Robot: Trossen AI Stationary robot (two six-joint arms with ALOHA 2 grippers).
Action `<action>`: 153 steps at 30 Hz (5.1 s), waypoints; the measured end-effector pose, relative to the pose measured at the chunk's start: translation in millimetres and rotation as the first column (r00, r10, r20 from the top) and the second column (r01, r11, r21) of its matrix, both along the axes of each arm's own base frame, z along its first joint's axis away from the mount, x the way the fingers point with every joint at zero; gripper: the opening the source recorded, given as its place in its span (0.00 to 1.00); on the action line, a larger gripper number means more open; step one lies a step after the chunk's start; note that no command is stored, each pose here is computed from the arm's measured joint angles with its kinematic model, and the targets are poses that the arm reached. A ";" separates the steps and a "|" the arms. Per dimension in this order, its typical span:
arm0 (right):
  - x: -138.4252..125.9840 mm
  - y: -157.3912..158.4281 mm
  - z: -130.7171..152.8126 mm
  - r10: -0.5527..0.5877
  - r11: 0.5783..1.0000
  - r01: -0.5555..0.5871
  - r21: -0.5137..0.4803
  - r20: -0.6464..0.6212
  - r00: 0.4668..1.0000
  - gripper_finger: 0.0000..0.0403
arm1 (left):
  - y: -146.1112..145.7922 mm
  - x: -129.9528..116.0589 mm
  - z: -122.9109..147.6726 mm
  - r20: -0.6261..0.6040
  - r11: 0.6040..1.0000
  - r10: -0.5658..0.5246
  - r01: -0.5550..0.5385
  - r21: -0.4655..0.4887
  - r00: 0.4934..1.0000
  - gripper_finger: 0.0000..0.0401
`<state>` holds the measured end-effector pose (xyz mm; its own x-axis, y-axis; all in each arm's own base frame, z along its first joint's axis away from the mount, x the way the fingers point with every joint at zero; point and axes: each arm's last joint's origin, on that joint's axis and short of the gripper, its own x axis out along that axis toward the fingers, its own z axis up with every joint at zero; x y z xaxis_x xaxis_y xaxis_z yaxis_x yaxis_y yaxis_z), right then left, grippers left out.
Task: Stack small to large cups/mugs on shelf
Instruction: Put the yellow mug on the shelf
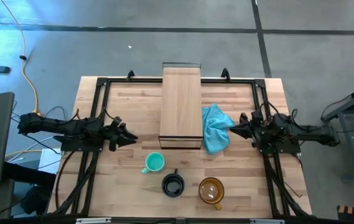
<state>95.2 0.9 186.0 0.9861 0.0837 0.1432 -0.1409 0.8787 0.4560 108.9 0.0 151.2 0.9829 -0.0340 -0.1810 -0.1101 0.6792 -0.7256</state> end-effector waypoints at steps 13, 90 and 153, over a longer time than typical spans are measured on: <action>9.7 15.6 42.2 0.043 0.975 -0.012 -0.222 0.136 0.990 0.04 | 1.0 -2.8 19.0 0.172 0.999 0.034 -0.037 0.014 0.984 0.45; 119.7 140.8 23.4 0.289 0.957 -0.151 0.248 -0.768 0.571 0.28 | -0.3 -11.4 35.9 0.017 1.000 -0.011 0.010 0.026 1.000 0.45; 107.6 185.3 -11.4 0.157 0.970 0.056 0.235 -0.793 0.589 0.28 | 0.2 -12.2 31.1 -0.034 1.000 0.013 -0.013 0.004 0.999 0.45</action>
<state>202.8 186.2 174.5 0.7007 0.2103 -0.6817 0.3344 0.7473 0.5742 96.6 0.3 182.3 0.9765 -0.0209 -0.2147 -0.1435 0.6801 -0.7190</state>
